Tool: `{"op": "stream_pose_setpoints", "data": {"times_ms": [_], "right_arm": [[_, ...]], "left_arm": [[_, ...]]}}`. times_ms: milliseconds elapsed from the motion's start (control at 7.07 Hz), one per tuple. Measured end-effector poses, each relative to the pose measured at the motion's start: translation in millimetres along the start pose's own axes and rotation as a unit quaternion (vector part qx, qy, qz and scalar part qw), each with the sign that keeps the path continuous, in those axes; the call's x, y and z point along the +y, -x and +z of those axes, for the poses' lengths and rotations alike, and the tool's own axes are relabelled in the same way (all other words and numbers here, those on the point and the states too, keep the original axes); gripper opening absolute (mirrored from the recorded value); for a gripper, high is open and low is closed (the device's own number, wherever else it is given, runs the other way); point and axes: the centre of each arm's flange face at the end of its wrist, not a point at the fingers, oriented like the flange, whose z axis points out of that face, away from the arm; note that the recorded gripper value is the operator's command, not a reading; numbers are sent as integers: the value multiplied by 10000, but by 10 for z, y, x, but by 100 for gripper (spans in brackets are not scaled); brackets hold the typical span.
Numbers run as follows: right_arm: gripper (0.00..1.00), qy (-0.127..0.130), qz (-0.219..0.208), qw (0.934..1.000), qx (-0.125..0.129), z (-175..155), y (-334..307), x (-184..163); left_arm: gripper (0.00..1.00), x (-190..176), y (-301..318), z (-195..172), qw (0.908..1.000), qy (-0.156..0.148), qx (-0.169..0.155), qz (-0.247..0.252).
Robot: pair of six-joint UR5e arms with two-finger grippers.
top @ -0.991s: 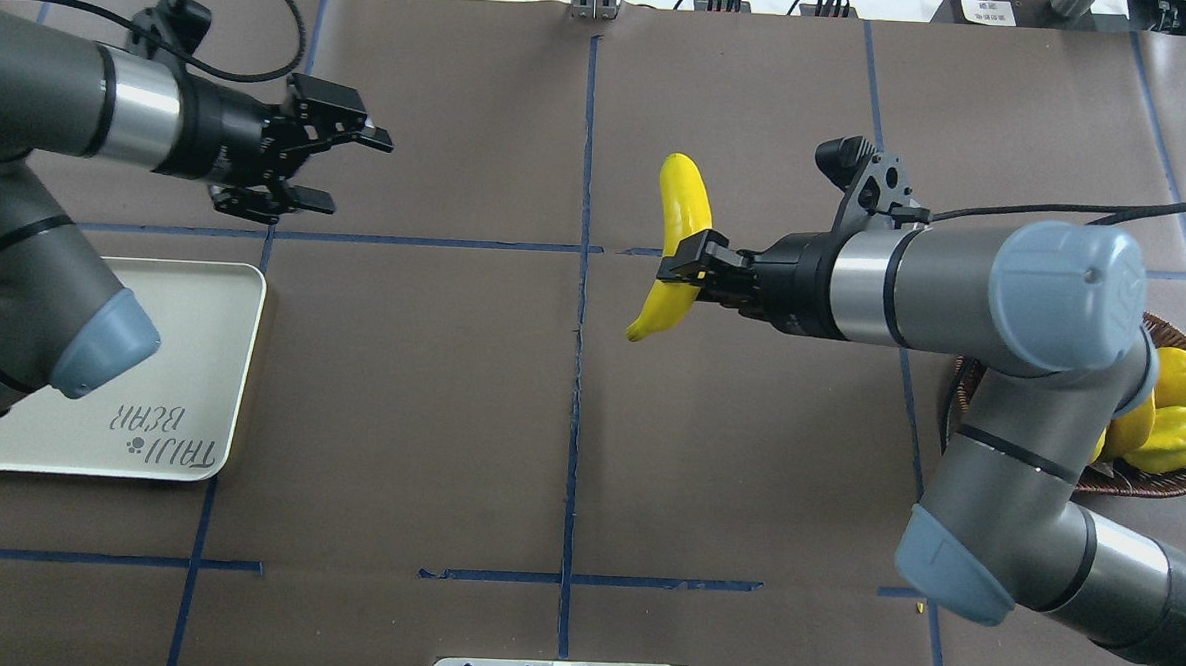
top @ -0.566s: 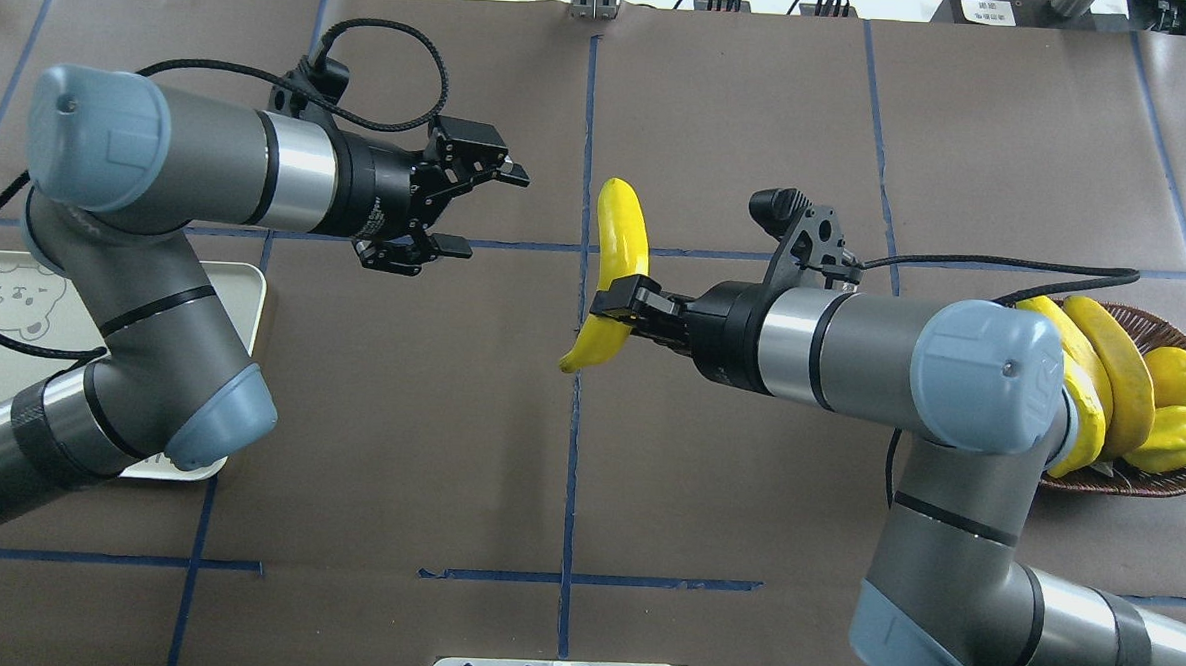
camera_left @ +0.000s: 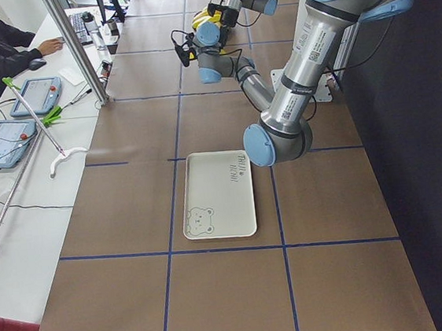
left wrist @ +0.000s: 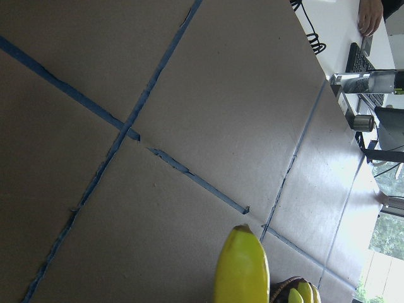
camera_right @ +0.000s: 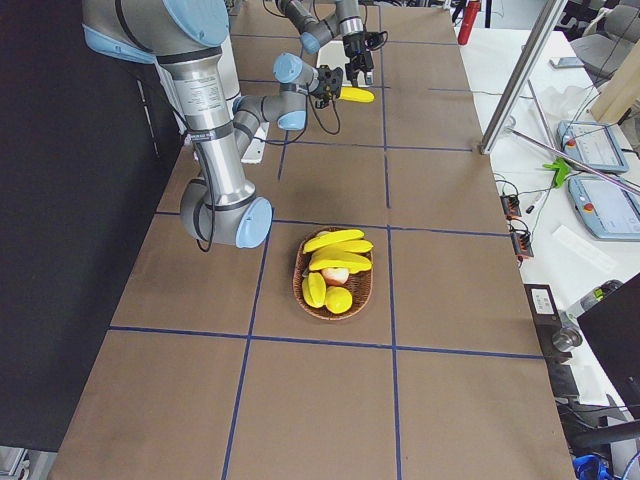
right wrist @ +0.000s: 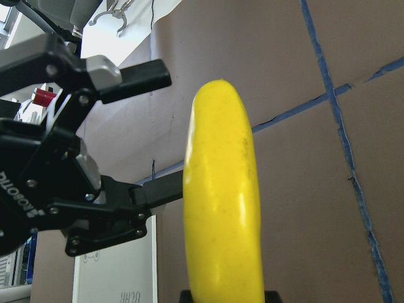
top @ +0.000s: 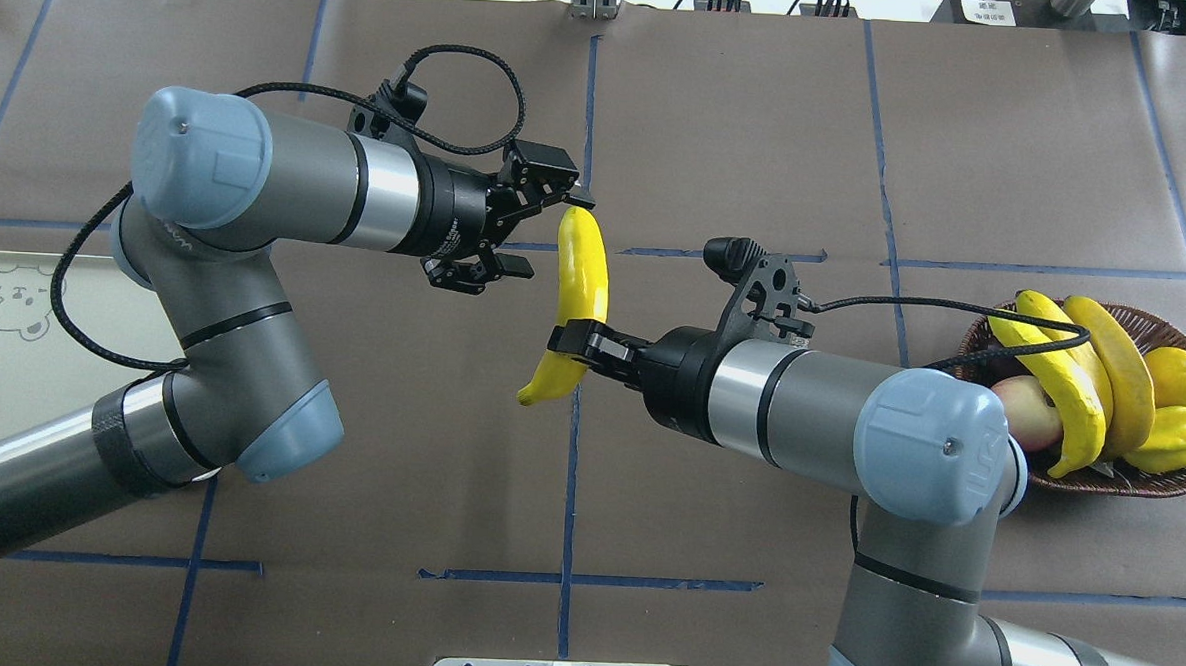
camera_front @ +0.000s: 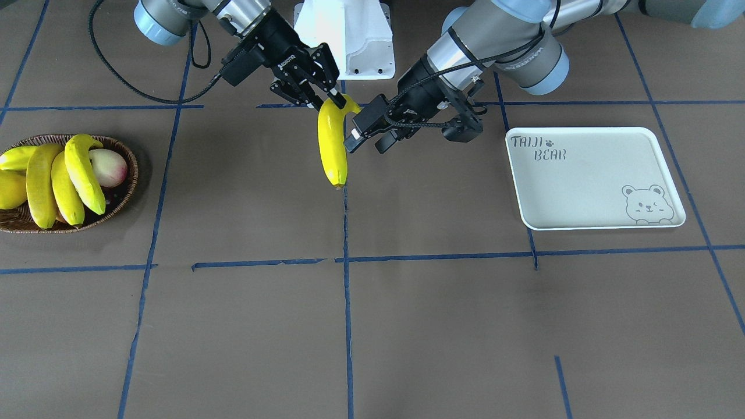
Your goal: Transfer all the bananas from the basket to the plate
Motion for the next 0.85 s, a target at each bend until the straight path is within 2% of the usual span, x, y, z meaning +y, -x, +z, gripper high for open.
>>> {"op": "stream_pose_setpoints", "data": {"times_ms": [142, 425, 566, 708, 849], "right_arm": [[3, -7, 0, 10000, -10, 9, 9, 36], [3, -12, 1, 10000, -22, 8, 19, 51], [3, -13, 4, 10000, -38, 3, 34, 50], [3, -14, 8, 10000, -54, -1, 49, 50], [3, -19, 9, 10000, -63, -6, 58, 46]], "left_arm": [[87, 5, -8, 37, 10000, 12, -9, 15], [84, 89, -9, 95, 9999, 89, -12, 45], [78, 151, 17, 134, 9999, 144, -34, 53], [18, 189, 32, 156, 9998, 177, -46, 55], [0, 196, 43, 163, 9998, 186, -55, 54]]}}
